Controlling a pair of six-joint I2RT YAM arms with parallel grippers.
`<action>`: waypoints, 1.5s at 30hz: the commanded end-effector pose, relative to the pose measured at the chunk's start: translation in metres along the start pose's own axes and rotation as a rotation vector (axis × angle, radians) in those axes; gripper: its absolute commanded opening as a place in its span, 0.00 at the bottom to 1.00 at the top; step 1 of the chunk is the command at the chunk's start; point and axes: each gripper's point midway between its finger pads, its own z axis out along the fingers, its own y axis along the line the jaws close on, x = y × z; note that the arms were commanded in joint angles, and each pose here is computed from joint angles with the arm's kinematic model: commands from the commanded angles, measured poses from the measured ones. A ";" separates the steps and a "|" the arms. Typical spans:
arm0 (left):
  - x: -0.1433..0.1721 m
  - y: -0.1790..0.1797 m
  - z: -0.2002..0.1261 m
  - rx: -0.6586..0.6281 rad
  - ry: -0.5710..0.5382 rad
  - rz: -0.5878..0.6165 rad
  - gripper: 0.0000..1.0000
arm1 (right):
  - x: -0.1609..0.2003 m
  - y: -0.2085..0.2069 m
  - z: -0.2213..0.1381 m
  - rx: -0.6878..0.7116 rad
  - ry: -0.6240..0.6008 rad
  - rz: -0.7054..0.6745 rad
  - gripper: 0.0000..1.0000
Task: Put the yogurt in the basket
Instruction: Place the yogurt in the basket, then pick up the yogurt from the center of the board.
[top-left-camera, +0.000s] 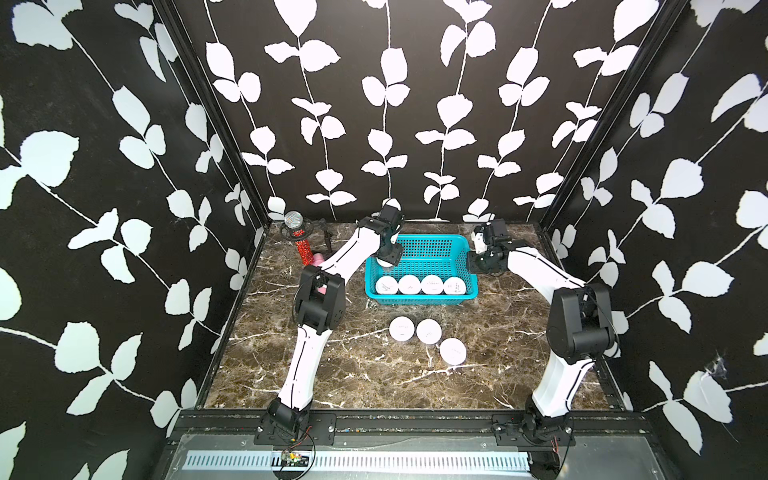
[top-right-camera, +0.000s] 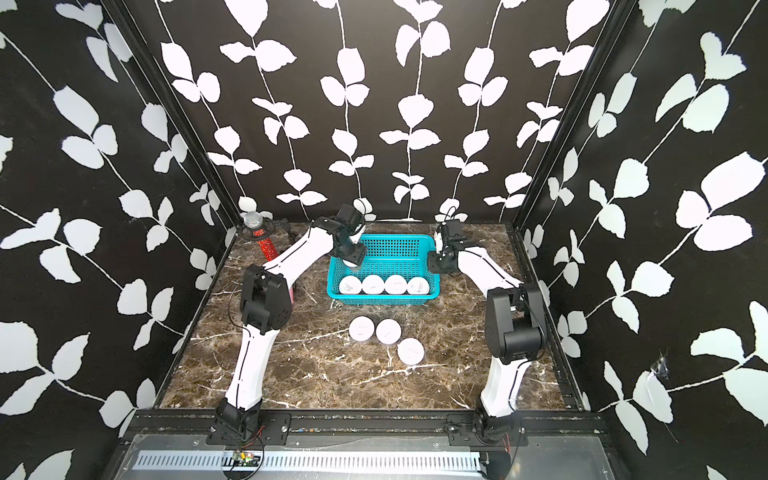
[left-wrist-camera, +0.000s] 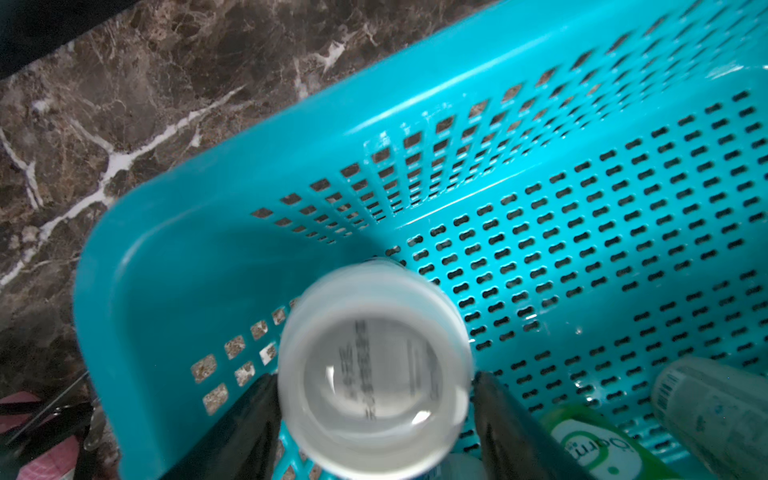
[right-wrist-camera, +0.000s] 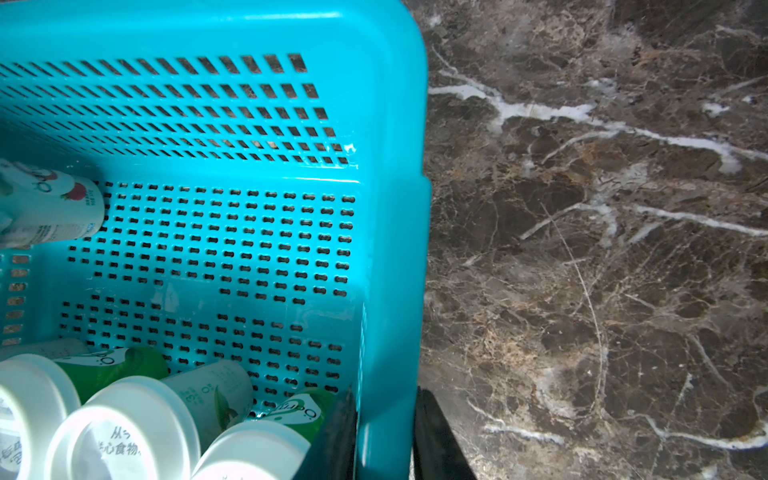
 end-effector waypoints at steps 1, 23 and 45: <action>-0.004 0.003 -0.010 0.003 -0.003 0.009 0.78 | 0.008 0.001 -0.006 -0.009 0.015 -0.003 0.27; -0.022 -0.004 -0.126 0.110 -0.231 -0.020 0.86 | -0.016 0.004 -0.045 0.015 -0.077 -0.034 0.64; 0.107 0.015 -0.178 0.058 -0.342 -0.174 0.87 | 0.085 0.075 -0.106 -0.119 -0.020 -0.305 0.72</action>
